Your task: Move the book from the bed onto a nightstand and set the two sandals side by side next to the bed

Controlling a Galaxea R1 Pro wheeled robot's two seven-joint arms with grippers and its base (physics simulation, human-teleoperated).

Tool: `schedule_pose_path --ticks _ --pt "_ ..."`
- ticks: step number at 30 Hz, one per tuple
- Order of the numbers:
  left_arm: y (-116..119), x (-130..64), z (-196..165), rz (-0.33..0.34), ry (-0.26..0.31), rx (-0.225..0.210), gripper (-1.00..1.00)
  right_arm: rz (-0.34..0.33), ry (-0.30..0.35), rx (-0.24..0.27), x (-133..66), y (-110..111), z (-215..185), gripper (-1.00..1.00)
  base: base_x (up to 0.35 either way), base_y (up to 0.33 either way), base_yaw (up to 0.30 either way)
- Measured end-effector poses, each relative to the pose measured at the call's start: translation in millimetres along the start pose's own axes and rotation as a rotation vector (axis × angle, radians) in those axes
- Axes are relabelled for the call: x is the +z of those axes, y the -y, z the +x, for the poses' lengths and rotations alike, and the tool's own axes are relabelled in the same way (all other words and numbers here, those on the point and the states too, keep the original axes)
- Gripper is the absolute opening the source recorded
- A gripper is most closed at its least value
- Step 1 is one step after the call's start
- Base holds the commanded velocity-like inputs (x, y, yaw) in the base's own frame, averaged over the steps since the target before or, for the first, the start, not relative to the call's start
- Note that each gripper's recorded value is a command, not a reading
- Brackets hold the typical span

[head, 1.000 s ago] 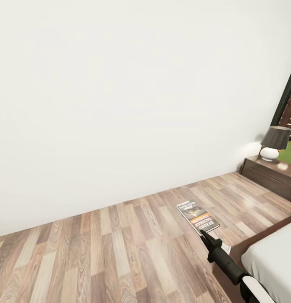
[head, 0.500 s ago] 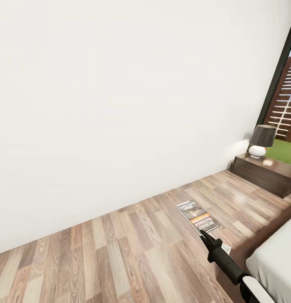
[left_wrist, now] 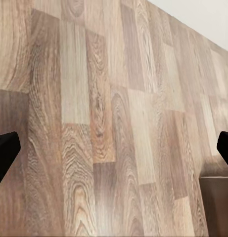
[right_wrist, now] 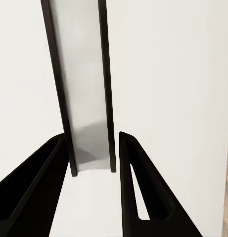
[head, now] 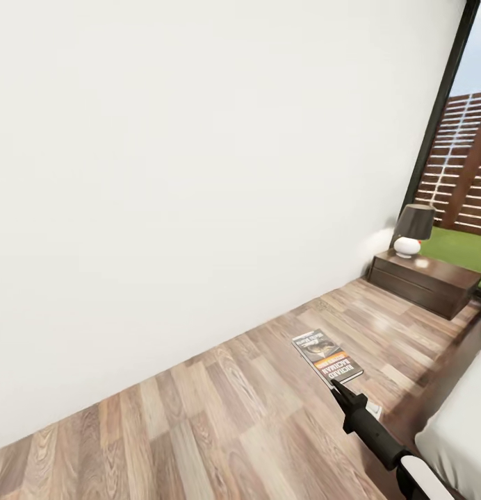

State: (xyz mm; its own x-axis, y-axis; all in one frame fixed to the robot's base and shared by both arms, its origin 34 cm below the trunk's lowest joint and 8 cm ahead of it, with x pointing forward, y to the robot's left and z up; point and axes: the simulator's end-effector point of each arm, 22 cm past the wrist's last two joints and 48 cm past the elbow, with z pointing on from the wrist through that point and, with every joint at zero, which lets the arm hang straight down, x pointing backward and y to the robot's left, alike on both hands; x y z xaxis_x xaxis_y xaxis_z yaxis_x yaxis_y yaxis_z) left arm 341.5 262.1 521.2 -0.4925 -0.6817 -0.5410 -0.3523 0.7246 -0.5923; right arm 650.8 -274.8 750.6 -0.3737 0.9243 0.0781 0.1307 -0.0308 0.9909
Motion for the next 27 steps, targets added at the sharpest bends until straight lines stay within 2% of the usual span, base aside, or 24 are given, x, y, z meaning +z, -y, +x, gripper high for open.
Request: schedule_pose_path --ticks 17,27 --pt "0.0 0.0 0.0 0.000 0.000 0.000 1.00 0.000 0.000 0.000 0.0 0.0 0.0 -1.00 0.261 0.215 -0.186" --pt "0.0 0.0 0.0 0.000 0.000 0.000 1.00 0.000 0.000 0.000 0.0 0.0 0.0 -1.00 0.251 0.123 -0.183"
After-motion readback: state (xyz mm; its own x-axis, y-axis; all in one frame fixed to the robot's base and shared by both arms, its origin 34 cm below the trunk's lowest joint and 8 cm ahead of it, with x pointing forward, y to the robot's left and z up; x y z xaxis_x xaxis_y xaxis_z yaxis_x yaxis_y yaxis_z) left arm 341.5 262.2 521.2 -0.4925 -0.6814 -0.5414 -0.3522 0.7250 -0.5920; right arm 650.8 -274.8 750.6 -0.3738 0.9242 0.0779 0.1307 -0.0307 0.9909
